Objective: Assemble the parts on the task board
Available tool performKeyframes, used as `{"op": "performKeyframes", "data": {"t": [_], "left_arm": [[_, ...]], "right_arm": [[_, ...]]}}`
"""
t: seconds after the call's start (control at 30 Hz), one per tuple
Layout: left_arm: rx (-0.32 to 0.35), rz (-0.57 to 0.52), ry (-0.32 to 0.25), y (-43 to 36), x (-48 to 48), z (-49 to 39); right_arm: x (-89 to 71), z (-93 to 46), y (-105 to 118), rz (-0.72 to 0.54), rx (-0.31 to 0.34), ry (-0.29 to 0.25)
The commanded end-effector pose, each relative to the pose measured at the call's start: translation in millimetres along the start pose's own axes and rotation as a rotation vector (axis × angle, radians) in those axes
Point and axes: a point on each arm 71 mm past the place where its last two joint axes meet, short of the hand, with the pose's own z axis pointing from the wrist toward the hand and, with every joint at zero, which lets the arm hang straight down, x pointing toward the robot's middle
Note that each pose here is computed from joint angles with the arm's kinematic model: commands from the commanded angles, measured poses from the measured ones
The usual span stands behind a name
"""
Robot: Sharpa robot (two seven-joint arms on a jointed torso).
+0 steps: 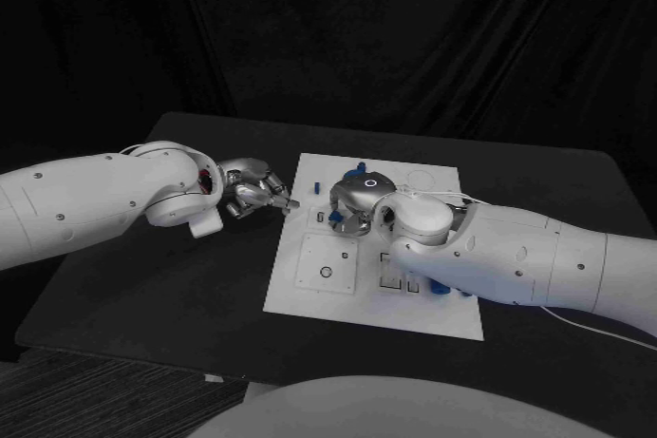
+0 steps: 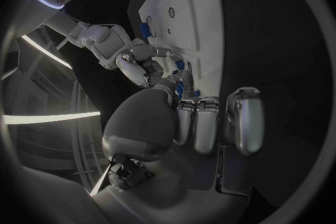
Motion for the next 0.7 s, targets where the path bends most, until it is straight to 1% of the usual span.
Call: {"op": "performKeyframes", "data": {"t": [0.03, 0.43, 0.7], "left_arm": [[0.007, -0.005, 0.023, -0.1, 3.6, 1.6], [0.001, -0.009, 0.033, 3.3, 7.2, 3.1], [-0.001, -0.009, 0.04, 3.4, 8.4, 4.0]], "right_arm": [[3.6, -0.6, 1.7, -0.005, -0.007, 0.007], [4.3, -1.8, -0.5, -0.002, -0.008, 0.003], [3.9, -2.4, -2.0, 0.001, -0.013, -0.007]]}}
